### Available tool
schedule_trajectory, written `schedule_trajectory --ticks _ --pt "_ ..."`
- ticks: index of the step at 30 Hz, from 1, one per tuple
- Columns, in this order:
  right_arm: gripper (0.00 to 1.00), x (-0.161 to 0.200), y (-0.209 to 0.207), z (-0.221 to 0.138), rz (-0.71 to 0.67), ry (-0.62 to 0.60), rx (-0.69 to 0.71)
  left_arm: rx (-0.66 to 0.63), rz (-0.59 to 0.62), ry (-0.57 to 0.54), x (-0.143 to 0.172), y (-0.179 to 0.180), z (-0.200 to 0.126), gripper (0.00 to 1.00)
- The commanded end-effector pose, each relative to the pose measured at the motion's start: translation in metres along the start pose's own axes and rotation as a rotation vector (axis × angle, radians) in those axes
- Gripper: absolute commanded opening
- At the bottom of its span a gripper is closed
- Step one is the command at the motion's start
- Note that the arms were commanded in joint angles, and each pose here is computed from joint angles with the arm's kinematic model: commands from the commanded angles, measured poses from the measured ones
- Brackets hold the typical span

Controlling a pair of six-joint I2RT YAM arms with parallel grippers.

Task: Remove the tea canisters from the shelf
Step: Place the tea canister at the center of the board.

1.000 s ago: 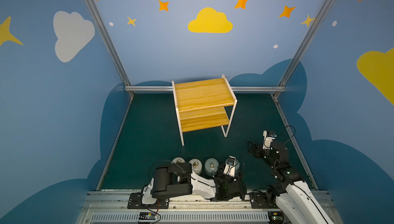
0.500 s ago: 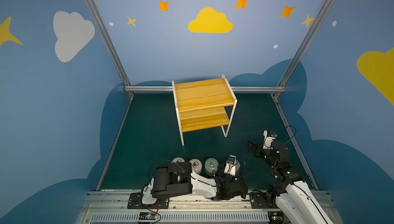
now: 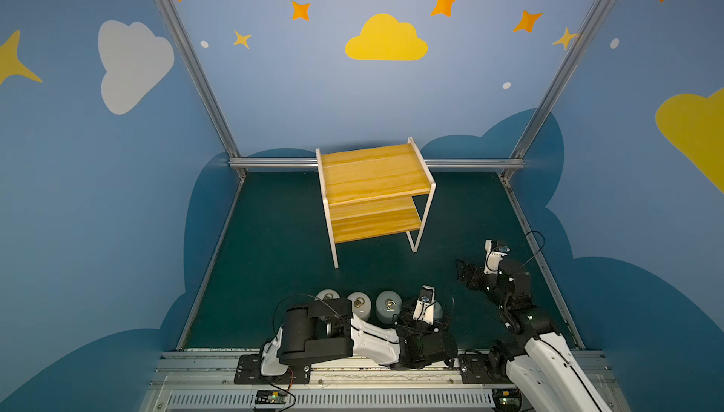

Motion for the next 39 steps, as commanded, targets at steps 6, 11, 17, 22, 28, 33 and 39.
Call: schedule_trajectory --ticks 6,11,17,22,28,33,39 --pt "0.92 -0.002 0.0 0.0 0.001 -0.015 -0.013 -0.064 -0.017 0.02 -0.002 0.01 0.005 0.9" --pt "0.92 -0.002 0.0 0.0 0.0 -0.012 -0.014 -0.05 -0.016 0.032 0.0 0.012 0.013 0.9" --pt "0.92 -0.001 -0.001 0.0 0.001 -0.011 -0.016 -0.033 0.023 0.025 -0.002 0.008 0.015 0.91" --pt "0.92 -0.001 -0.001 0.0 0.003 -0.013 -0.019 0.002 0.062 0.008 -0.006 -0.001 0.012 0.93" --pt "0.92 -0.001 -0.001 0.0 0.003 -0.013 -0.021 0.048 0.12 -0.018 -0.013 -0.015 0.007 0.97" --pt "0.92 -0.001 -0.001 -0.001 0.006 -0.013 -0.024 0.07 0.147 -0.039 -0.02 -0.021 0.002 0.99" --pt "0.92 -0.001 0.0 -0.002 0.011 -0.007 -0.029 0.093 0.181 -0.068 -0.028 -0.028 -0.008 1.0"
Point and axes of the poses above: each gripper's point midway between its finger pads, its own z axis out along the fingers, its own y axis along the line the jaws close on, x = y × z, the point moved 9 cm from there along -z, back along the fingers, and after that the axes turned 3 degrees about z, right-handed, at the moved point
